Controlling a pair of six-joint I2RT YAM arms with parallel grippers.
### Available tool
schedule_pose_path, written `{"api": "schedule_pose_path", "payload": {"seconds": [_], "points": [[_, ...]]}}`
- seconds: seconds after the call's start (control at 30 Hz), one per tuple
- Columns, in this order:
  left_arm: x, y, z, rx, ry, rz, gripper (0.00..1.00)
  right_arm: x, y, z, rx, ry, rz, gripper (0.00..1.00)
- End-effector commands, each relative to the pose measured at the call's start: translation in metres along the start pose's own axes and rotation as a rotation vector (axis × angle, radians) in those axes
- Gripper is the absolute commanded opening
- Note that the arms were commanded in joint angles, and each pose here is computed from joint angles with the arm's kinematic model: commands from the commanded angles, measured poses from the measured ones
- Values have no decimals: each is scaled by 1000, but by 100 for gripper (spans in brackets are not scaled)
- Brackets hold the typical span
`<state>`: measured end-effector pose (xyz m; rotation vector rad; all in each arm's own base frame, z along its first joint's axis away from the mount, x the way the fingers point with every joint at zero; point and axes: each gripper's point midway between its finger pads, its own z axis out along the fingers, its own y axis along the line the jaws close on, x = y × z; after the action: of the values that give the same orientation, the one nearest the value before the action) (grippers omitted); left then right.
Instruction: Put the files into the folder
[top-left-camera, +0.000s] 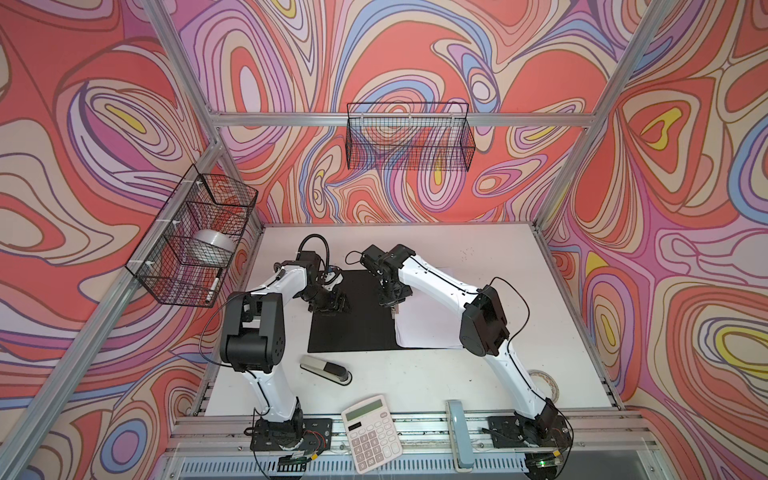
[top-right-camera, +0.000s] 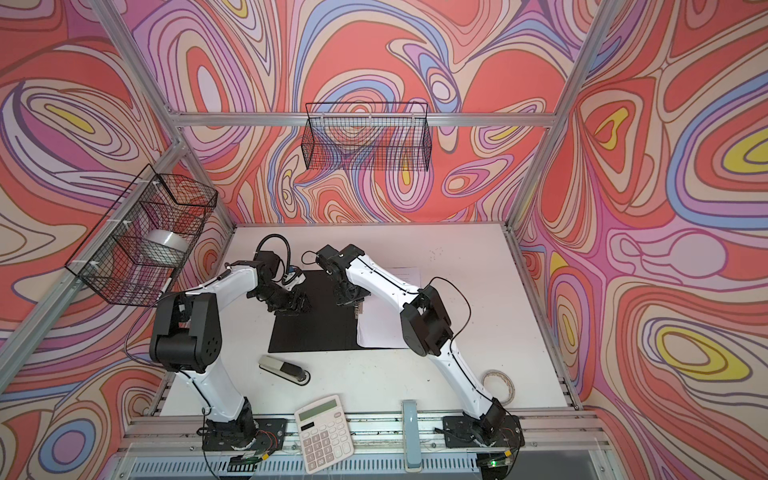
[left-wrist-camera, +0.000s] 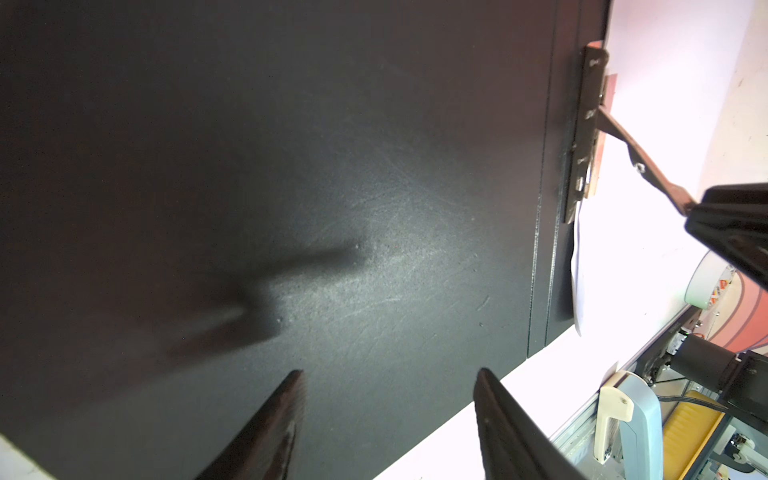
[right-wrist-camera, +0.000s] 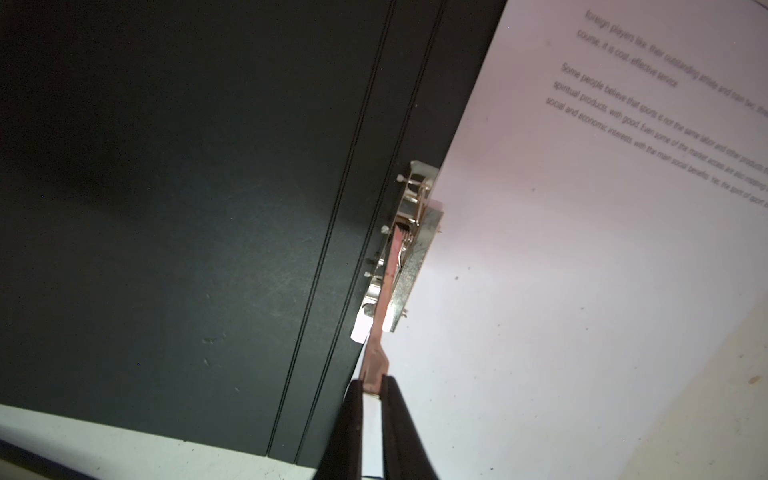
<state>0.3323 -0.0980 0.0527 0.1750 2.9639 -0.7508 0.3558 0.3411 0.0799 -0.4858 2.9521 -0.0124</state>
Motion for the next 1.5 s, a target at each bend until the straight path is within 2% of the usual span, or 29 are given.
{"api": "schedule_pose_path", "payload": {"seconds": [0.0,1.1,1.47], "points": [[6,4,5,19,28,-20,65,7,-7,5,25,28,-6,10],[9,14,4,41,25,-57,64,34,-10,45,36,138,-17,7],[5,21,10,22,20,-71,64,26,-13,34,23,119,-14,7]]}}
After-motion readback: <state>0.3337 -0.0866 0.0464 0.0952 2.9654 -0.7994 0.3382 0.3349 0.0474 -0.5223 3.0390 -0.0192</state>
